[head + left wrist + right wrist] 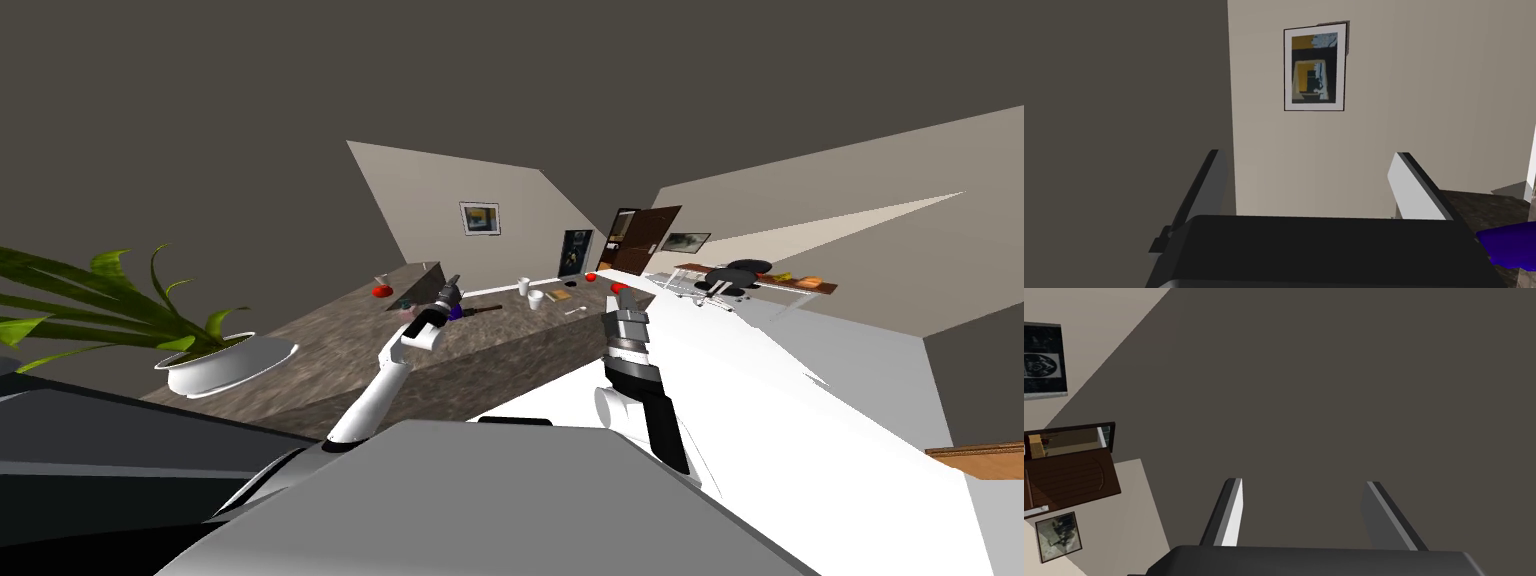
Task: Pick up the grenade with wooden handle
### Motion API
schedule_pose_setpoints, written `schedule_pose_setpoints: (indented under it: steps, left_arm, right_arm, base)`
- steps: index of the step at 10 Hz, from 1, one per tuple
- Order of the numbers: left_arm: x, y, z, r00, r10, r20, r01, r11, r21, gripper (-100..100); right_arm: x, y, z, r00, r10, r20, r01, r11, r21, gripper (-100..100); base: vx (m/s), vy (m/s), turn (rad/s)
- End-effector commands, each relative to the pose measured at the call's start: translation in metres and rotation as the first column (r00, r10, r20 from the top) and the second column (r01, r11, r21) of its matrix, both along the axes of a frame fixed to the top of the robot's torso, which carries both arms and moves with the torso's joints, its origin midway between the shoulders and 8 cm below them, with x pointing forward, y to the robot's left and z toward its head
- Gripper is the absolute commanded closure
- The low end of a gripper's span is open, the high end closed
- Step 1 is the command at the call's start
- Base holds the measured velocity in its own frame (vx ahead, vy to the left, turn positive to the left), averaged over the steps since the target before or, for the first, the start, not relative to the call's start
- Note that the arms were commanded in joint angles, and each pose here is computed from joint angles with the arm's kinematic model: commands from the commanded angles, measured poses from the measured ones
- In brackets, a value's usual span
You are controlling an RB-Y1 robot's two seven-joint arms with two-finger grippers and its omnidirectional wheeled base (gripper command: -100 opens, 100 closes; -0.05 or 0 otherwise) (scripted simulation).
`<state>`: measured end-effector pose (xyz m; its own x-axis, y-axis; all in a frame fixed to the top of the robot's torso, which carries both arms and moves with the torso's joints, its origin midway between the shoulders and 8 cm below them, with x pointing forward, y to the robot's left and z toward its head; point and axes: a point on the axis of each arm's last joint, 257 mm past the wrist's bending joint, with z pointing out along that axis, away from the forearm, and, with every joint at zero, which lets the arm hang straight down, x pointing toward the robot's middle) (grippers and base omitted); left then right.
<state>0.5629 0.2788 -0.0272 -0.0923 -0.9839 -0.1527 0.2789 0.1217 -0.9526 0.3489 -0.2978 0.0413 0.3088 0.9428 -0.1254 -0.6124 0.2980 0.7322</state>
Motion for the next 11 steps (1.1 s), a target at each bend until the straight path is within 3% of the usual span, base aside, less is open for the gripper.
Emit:
schedule_pose_setpoints:
  steps: [1, 4, 5, 7, 8, 10, 11]
  left_arm:
    - [0.016, 0.017, 0.0, 0.999, 0.02, -0.045, -0.02, 1.0, 0.01, -100]
    - [0.027, 0.025, -0.014, 0.994, 0.042, -0.099, -0.041, 0.999, 0.012, -100]
    - [0.04, 0.042, -0.011, 0.989, 0.066, -0.13, -0.064, 0.998, 0.019, -100]
    - [0.044, 0.046, -0.02, 0.983, 0.08, -0.167, -0.077, 0.997, 0.022, -100]
    - [0.055, 0.065, -0.015, 0.975, 0.107, -0.196, -0.103, 0.994, 0.026, -100]
    - [0.059, 0.071, -0.025, 0.964, 0.123, -0.235, -0.119, 0.992, 0.029, -100]
    - [0.069, 0.092, -0.016, 0.955, 0.15, -0.255, -0.148, 0.989, 0.03, -100]
  right_arm:
    - [0.0, 0.0, 0.0, 1.0, 0.0, 0.0, 0.0, 1.0, 0.0, 0]
    - [0.0, 0.0, 0.0, 1.0, 0.0, 0.0, 0.0, 1.0, 0.0, 0]
    - [0.0, 0.0, 0.0, 1.0, 0.0, 0.0, 0.0, 1.0, 0.0, 0]
    - [0.0, 0.0, 0.0, 1.0, 0.0, 0.0, 0.0, 1.0, 0.0, 0]
    - [0.0, 0.0, 0.0, 1.0, 0.0, 0.0, 0.0, 1.0, 0.0, 0]
    - [0.0, 0.0, 0.0, 1.0, 0.0, 0.0, 0.0, 1.0, 0.0, 0]
    - [0.0, 0.0, 0.0, 1.0, 0.0, 0.0, 0.0, 1.0, 0.0, 0]
  base:
    - [-0.046, -0.002, -0.223]
    - [-0.017, -0.001, -0.011]
    - [-0.023, -0.009, -0.202]
    - [-0.026, -0.001, -0.059]
    - [-0.034, -0.016, -0.201]
    - [-0.025, -0.006, -0.048]
    - [-0.03, -0.008, -0.188]
